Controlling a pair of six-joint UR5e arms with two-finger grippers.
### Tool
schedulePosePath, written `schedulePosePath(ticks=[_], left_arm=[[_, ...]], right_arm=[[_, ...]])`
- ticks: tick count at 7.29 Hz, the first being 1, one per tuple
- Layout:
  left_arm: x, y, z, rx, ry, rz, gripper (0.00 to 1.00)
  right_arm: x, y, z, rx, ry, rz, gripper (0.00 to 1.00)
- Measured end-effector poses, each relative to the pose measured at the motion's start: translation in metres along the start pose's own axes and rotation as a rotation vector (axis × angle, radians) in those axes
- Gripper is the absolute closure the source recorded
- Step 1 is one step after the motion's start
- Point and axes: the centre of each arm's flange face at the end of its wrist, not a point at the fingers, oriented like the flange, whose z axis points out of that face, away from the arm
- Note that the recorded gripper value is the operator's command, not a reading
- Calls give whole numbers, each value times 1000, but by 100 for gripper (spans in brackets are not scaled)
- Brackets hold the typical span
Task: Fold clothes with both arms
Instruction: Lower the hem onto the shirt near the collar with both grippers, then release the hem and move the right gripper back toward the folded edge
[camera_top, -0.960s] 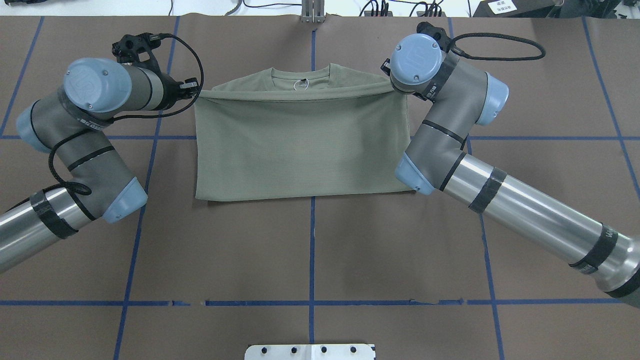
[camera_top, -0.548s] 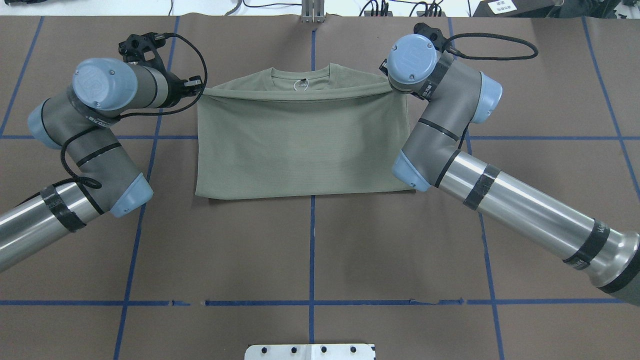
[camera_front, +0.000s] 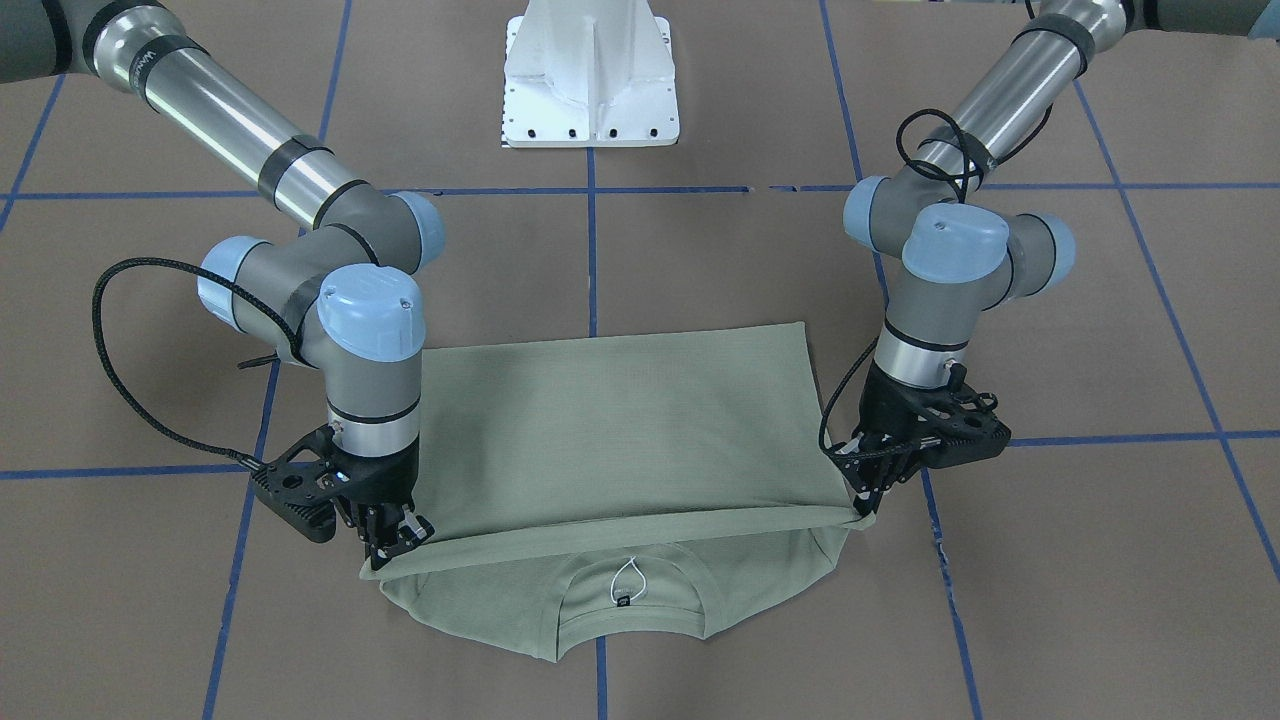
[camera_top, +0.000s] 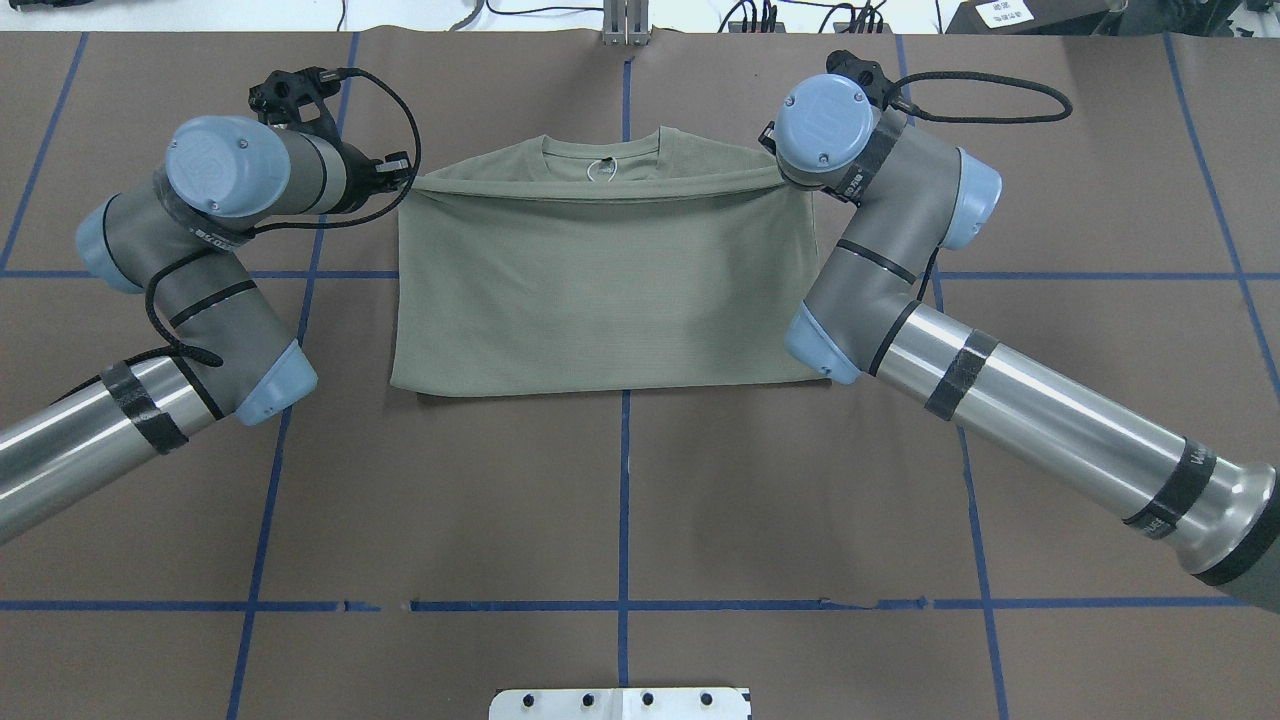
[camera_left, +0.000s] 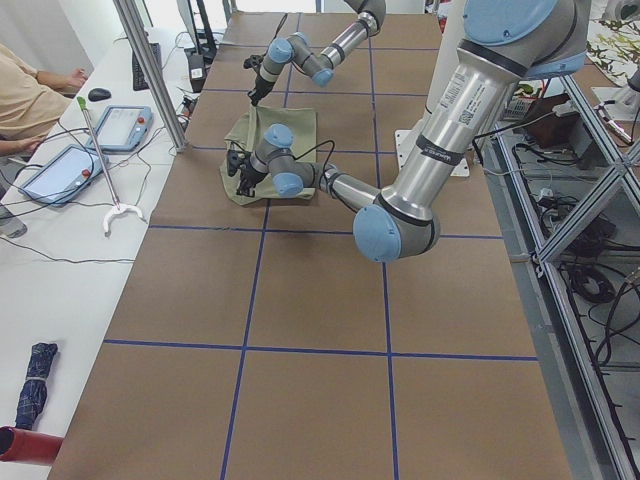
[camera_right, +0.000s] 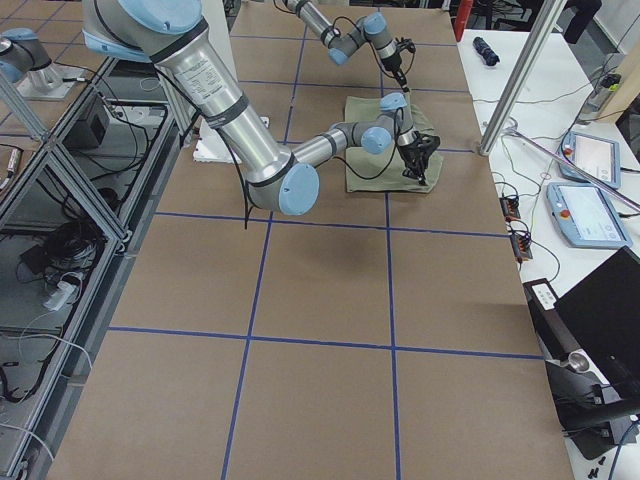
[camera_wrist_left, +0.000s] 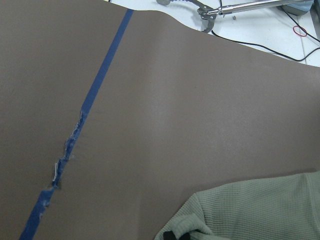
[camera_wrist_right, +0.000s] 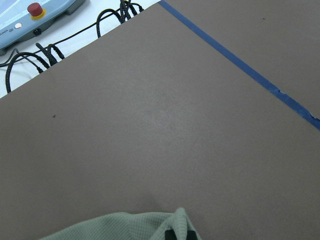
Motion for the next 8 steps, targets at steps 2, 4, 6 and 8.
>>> schedulePosePath(ticks=[2, 4, 6, 8], left_arm=[[-2, -2, 1, 4, 8, 0, 43], [-3, -11, -4, 19, 33, -8, 43], [-5, -19, -7, 36, 68, -18, 43], [-8, -20, -7, 38, 71, -21, 43]], right_arm=[[-7, -4, -6, 3, -29, 9, 0], [-7, -15, -14, -7, -113, 26, 0], [30, -7, -33, -65, -173, 39, 0], [87, 39, -56, -153, -195, 73, 0]])
